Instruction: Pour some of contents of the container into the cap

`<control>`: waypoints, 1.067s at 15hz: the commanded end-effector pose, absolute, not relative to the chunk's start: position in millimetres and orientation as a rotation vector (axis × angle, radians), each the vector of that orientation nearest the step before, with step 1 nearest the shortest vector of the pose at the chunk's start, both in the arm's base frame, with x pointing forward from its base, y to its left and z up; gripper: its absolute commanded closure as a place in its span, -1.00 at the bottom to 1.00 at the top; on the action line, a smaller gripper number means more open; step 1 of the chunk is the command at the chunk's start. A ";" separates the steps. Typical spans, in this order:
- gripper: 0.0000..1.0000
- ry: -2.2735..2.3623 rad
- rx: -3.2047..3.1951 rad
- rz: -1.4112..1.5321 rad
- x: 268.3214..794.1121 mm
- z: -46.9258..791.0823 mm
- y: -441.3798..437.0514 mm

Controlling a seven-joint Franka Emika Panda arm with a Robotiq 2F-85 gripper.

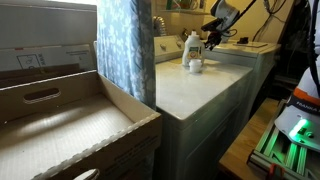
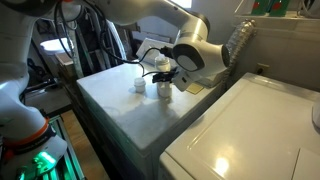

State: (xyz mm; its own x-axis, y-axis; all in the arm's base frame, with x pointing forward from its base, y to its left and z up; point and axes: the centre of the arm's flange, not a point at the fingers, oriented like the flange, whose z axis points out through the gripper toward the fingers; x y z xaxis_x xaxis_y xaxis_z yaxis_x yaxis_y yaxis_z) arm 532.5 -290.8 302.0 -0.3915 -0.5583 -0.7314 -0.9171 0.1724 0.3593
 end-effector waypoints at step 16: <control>-1.00 1.811 -2.487 0.590 468.2 475.9 -248.8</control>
